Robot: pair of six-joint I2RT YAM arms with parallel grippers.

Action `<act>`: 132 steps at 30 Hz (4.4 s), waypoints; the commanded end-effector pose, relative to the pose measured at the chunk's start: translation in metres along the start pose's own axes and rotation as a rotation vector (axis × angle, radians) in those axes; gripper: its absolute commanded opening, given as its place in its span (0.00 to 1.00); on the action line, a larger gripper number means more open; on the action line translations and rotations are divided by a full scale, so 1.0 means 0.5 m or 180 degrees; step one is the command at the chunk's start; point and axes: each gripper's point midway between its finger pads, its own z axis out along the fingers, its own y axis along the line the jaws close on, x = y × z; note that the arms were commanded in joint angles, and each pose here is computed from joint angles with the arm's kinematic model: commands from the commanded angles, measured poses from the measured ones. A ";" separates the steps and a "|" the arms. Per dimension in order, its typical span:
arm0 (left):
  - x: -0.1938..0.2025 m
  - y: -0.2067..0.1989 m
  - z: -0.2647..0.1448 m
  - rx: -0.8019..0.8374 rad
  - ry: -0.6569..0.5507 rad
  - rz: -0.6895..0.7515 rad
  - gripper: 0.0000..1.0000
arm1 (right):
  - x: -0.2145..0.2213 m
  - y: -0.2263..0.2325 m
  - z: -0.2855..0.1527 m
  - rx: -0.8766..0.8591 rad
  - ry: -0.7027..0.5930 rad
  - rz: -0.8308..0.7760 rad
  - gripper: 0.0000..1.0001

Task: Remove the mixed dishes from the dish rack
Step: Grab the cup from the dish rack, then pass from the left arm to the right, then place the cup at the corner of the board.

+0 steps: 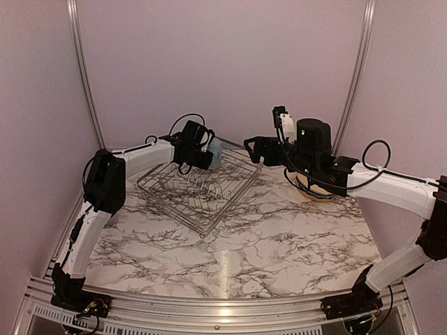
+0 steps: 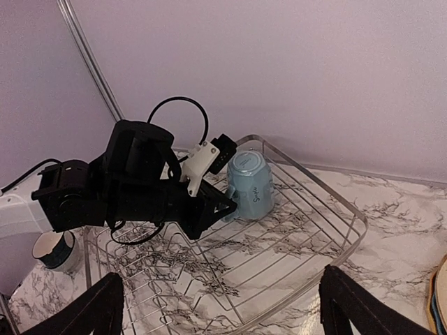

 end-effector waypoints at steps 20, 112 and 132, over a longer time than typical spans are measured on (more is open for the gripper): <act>-0.253 -0.051 -0.384 0.0961 -0.1121 -0.1099 0.00 | -0.012 0.015 -0.008 -0.0170 -0.0076 0.0130 0.95; -0.034 -0.216 -0.570 0.1968 -0.1212 -0.1942 0.90 | -0.107 -0.078 -0.212 0.0169 -0.1066 0.0076 0.00; -0.060 -0.116 -0.626 0.1026 -0.1582 -0.1527 0.93 | 0.007 -0.245 -0.205 0.1855 0.0617 -0.0867 0.00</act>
